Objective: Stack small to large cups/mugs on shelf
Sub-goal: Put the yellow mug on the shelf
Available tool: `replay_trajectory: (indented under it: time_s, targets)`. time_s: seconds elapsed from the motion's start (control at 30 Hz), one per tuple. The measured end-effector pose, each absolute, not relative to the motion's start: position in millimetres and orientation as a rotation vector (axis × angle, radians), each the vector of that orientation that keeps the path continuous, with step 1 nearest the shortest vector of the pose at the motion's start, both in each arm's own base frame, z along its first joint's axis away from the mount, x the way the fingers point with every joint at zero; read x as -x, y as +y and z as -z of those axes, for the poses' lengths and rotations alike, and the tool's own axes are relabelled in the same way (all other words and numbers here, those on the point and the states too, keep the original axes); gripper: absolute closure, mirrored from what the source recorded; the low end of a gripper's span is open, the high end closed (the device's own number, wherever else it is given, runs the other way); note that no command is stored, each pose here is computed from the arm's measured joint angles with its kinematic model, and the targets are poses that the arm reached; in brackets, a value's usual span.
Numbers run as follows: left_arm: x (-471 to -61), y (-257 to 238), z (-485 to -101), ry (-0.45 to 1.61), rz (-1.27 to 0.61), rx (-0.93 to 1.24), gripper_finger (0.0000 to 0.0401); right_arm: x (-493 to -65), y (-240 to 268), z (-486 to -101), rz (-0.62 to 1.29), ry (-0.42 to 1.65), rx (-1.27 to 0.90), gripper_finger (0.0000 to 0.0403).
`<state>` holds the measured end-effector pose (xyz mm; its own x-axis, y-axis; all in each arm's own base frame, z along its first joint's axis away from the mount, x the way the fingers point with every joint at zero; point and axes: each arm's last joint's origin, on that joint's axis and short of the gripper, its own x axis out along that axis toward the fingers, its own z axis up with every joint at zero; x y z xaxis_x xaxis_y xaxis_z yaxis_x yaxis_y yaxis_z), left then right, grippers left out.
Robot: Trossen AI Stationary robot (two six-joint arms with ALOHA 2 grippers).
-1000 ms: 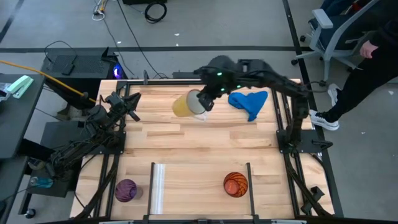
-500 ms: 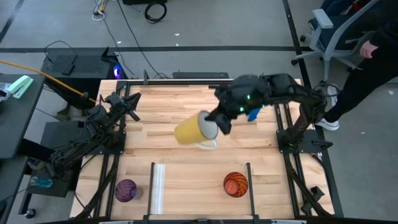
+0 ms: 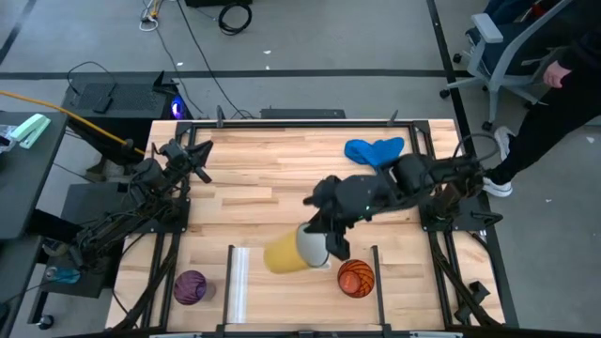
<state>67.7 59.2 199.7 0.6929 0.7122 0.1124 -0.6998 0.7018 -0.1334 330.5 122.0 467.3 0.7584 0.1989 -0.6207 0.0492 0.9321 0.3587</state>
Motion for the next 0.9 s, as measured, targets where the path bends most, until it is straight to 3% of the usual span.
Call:
replay_trajectory:
  time_s: [0.3,0.9]
  targets:
    - [-68,59,-198,-0.146,-0.791,0.092,0.0368,-335,135,-460,-0.15,0.728,-0.252,0.0387]
    - [-68,59,-198,-0.137,-0.792,0.087,0.0376,-378,148,-408,-0.329,0.86,0.071,0.0387]
